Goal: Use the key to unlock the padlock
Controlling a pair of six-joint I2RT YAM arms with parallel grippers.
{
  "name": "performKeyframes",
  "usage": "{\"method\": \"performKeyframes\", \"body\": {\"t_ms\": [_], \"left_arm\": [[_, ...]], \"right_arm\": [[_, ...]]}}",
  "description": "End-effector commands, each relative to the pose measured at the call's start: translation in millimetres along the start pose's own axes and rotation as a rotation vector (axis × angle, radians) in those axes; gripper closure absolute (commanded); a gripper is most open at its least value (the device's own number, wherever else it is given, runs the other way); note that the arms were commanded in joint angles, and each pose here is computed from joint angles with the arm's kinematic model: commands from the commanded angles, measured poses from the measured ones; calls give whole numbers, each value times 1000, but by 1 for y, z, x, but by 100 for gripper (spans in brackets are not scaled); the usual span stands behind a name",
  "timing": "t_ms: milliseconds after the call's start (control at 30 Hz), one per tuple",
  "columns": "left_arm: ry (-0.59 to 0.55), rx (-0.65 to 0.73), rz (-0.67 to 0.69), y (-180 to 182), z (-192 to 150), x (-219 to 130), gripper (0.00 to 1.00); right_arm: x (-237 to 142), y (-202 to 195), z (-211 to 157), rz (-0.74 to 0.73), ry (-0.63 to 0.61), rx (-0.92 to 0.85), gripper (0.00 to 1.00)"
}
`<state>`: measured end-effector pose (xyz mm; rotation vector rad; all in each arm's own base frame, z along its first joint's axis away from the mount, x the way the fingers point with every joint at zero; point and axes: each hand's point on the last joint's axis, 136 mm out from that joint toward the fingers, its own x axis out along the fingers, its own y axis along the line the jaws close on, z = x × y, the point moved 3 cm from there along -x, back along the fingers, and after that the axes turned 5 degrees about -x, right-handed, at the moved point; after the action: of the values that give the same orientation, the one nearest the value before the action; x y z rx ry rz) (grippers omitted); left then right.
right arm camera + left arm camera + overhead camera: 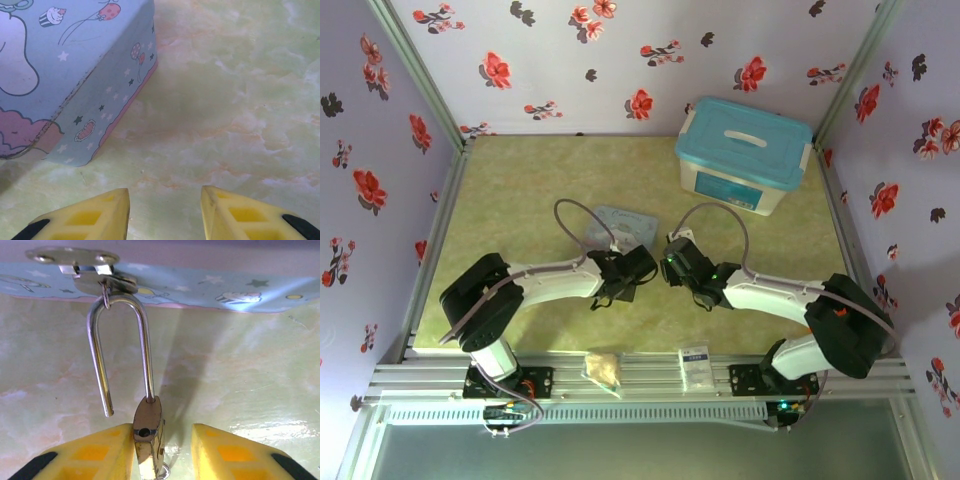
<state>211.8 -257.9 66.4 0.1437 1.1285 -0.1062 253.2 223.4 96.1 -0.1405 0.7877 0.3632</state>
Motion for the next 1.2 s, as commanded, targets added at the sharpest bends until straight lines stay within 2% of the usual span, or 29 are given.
{"method": "performKeyframes", "body": {"t_ms": [0, 200, 367, 533, 567, 633, 700, 767, 800, 867, 1000, 1167], "left_arm": [[-38, -9, -29, -2, 7, -16, 65], [-27, -36, -102, -9, 5, -19, 66], [-17, -86, -223, -22, 5, -20, 68], [-44, -116, -250, -11, 12, -29, 67], [-59, -129, -262, -7, 16, -33, 65], [-106, -151, -301, -1, 24, -45, 56], [-160, -175, -338, 9, 31, -56, 42], [-210, -204, -367, 21, 37, -63, 21], [-230, -218, -388, 26, 38, -65, 10], [-254, -257, -427, 38, 42, -67, 1], [-274, -343, -482, 62, 50, -63, 0], [-285, -373, -435, 89, 56, -57, 1]], "right_arm": [[0, -6, 0, -23, -8, 28, 59], [-3, -8, -4, -23, -9, 42, 59], [-9, -6, -4, 13, -28, 51, 59], [-16, 1, -4, 82, -62, 62, 56], [-17, 3, -4, 106, -69, 65, 51], [-19, 10, -4, 161, -81, 84, 33], [-21, 18, -3, 218, -91, 100, 30], [-22, 26, -2, 260, -88, 109, 19], [-22, 31, -2, 273, -84, 116, 18], [-22, 45, -1, 299, -78, 106, 20], [-12, 76, 0, 310, -32, 98, 24], [10, 108, -1, 297, 8, 95, 30]]}}
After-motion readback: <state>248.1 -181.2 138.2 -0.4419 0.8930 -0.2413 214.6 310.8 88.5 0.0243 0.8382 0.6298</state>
